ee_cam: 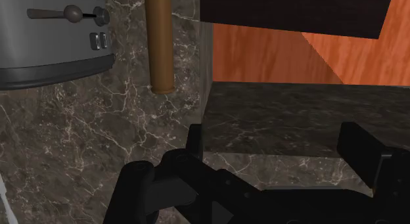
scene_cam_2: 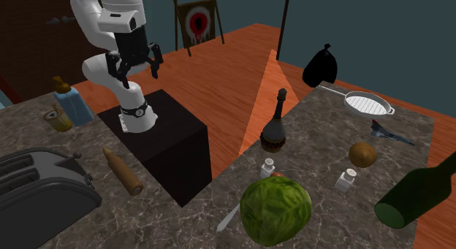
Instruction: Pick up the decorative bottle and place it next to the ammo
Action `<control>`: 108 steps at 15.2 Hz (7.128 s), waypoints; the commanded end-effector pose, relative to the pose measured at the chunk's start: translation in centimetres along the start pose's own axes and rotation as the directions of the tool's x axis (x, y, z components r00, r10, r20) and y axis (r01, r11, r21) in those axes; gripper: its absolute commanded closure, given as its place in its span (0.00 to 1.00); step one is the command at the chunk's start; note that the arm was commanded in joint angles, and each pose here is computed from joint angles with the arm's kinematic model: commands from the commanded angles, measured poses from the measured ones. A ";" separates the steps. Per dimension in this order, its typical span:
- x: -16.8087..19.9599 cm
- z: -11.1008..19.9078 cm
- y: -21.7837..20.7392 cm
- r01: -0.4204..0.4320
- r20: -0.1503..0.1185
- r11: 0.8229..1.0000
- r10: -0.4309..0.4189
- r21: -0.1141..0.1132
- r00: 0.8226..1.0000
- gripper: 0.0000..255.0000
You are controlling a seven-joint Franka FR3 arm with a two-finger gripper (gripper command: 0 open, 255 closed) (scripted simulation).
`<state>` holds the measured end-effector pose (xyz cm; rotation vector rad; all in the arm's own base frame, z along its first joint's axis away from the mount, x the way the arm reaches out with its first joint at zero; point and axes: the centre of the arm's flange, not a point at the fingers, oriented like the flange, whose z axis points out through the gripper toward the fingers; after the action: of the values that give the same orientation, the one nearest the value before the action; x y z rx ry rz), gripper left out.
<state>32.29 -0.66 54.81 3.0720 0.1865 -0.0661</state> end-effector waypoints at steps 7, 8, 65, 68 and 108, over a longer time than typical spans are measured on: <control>5.2 0.3 -6.1 0.003 0.010 1.000 -0.003 0.002 1.000 0.00; 6.1 0.4 -7.1 0.003 0.012 1.000 -0.003 0.002 1.000 0.00; 30.3 5.0 -36.4 0.017 0.061 1.000 -0.018 0.010 0.998 1.00; 30.2 3.4 -36.3 0.017 0.061 1.000 -0.018 0.010 0.998 1.00; 8.9 -11.7 -14.7 0.017 0.061 1.000 -0.018 0.010 0.998 1.00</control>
<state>40.92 16.64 64.87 3.0720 0.2083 -0.1622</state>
